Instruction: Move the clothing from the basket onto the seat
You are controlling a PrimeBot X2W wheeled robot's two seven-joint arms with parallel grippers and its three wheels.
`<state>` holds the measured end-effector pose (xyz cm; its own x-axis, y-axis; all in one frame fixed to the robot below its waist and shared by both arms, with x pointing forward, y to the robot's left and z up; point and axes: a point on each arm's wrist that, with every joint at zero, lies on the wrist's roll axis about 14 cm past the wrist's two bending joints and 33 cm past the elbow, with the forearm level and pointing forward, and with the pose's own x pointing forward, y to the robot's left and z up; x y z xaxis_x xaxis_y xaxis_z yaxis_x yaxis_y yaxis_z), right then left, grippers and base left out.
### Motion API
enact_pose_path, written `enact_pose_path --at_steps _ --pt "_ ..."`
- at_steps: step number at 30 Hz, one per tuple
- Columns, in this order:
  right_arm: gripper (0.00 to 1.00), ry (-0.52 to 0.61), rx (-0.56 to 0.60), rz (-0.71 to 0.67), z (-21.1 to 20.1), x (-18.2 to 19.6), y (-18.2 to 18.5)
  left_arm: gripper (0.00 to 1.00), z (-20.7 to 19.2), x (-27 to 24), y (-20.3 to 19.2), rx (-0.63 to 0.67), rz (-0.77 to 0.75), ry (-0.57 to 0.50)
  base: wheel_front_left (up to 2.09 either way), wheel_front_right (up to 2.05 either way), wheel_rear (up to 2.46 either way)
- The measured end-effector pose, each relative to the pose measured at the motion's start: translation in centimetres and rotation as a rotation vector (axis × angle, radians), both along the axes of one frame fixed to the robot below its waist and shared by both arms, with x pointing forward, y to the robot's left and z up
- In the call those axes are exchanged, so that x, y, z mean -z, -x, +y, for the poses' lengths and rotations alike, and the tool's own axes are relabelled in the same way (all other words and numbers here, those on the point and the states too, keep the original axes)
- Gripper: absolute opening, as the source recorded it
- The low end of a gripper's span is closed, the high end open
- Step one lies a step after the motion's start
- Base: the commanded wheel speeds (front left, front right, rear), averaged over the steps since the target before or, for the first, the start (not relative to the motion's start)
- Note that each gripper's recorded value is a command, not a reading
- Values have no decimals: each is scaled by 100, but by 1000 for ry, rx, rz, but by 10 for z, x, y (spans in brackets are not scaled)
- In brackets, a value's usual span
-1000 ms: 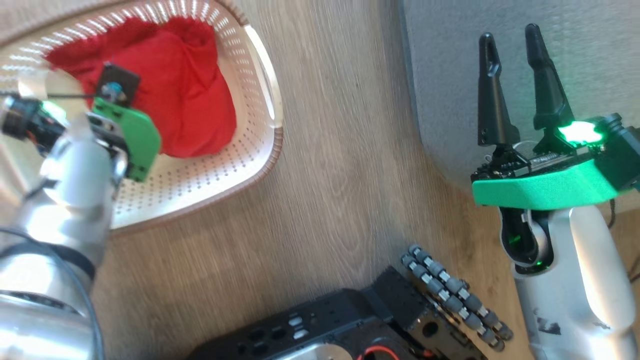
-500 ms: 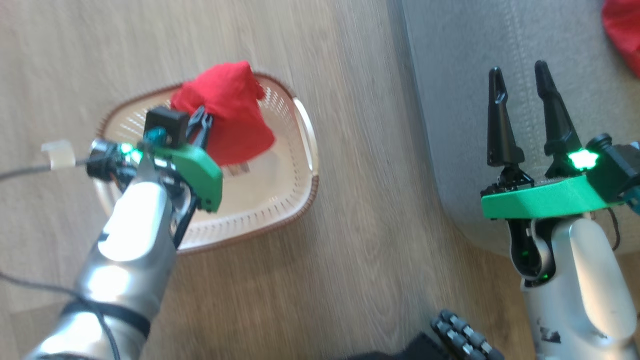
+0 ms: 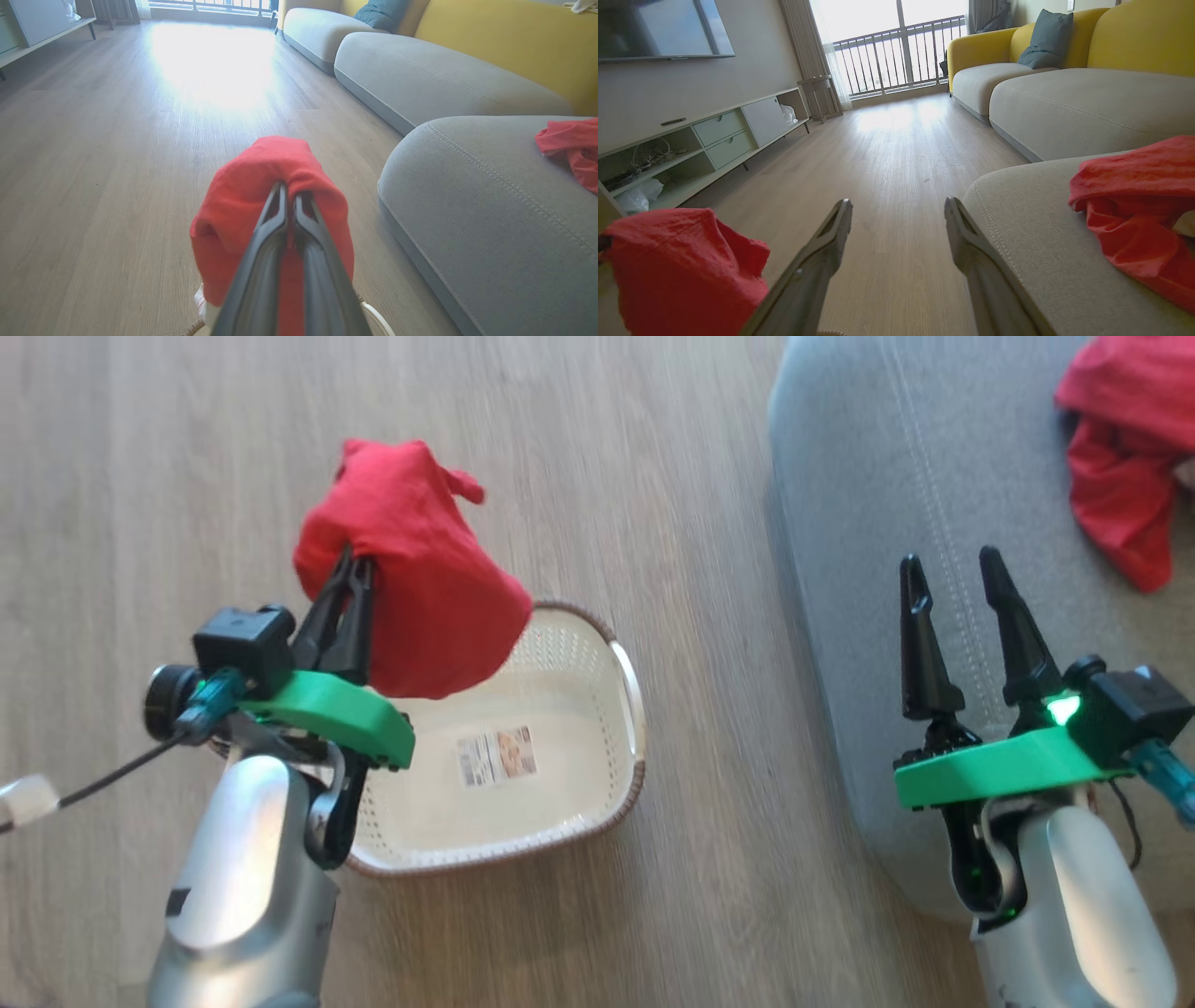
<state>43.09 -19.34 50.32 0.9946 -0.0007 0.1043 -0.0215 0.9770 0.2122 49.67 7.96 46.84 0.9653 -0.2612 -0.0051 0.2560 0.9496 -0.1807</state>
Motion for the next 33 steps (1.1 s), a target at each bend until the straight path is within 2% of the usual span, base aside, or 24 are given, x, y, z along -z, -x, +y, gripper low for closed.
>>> enact_pose_path --at_steps 8,13,21,33 --pt "100 -14 -42 -50 16 -21 15 0 16 -92 18 -34 -245 36 0 0 0" --pt "100 -24 -57 -74 21 -30 24 0 19 -131 36 -38 -348 77 0 0 0" --pt "100 -30 -69 -87 26 -36 34 0 -1 -155 66 26 -421 85 0 0 0" --pt "100 -40 -71 -93 27 -37 39 0 -51 -146 107 212 -419 59 0 0 0"
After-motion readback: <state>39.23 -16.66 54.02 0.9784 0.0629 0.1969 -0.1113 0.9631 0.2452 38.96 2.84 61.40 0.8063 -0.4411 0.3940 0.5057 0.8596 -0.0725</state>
